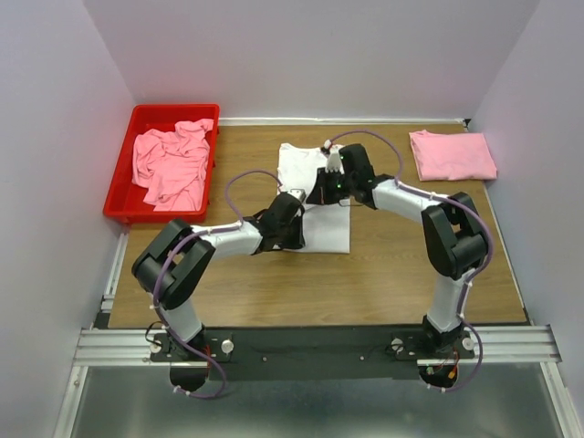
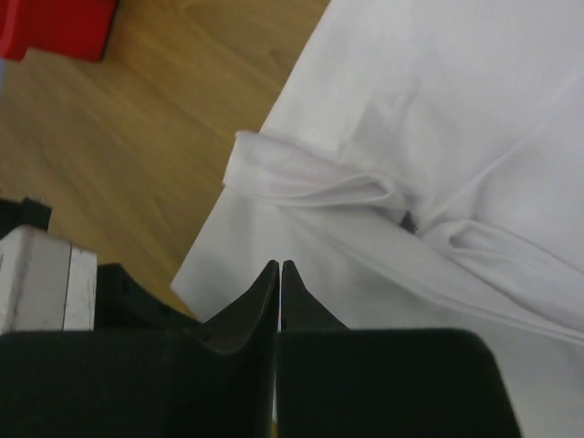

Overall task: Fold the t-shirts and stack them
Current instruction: Fold the tshirt

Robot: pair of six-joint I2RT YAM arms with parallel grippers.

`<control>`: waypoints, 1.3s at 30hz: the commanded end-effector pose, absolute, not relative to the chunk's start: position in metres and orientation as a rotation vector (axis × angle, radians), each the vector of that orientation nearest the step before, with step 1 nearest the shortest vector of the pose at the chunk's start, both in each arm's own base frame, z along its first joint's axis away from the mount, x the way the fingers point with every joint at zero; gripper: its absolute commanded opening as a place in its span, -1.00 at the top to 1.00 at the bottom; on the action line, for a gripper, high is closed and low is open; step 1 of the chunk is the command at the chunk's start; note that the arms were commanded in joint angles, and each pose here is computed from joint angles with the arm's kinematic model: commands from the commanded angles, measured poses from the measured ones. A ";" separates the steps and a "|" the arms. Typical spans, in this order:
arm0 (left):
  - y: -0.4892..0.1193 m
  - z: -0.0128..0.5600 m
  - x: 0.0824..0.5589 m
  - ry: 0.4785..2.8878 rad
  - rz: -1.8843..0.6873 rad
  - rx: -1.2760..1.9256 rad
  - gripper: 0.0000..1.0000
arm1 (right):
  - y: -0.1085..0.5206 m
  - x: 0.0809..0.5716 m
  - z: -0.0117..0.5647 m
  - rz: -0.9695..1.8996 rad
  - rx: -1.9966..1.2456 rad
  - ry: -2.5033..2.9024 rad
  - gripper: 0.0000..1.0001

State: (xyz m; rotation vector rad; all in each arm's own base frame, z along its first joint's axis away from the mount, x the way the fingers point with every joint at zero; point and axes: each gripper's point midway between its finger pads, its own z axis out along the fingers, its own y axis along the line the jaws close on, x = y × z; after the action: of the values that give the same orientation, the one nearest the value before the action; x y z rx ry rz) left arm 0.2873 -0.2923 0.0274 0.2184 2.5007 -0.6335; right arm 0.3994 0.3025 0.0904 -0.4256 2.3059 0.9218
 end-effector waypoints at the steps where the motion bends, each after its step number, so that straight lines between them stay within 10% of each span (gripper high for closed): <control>1: -0.286 0.028 0.268 2.531 -0.655 0.215 0.69 | 0.318 0.370 0.090 1.087 -0.478 2.273 0.82; 16: -0.281 0.032 0.256 2.534 -0.695 0.190 0.70 | 0.364 0.346 0.037 1.210 -0.563 2.336 0.83; 26: -0.279 0.027 0.247 2.557 -0.711 0.194 0.70 | 0.352 0.414 0.022 0.944 -0.440 2.301 0.84; 33: -0.278 0.031 0.237 2.554 -0.734 0.188 0.70 | 0.317 0.511 0.077 0.917 -0.277 2.148 0.84; 39: -0.274 0.040 0.237 2.524 -0.734 0.149 0.70 | 0.322 0.462 0.120 1.062 -0.415 2.115 0.81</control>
State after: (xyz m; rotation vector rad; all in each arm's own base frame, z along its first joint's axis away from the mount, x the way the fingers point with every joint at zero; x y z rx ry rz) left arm 0.2408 -0.2747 0.0319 0.1705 2.5381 -0.7167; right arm 0.5067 0.3023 0.0907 -0.2821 2.1371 0.9345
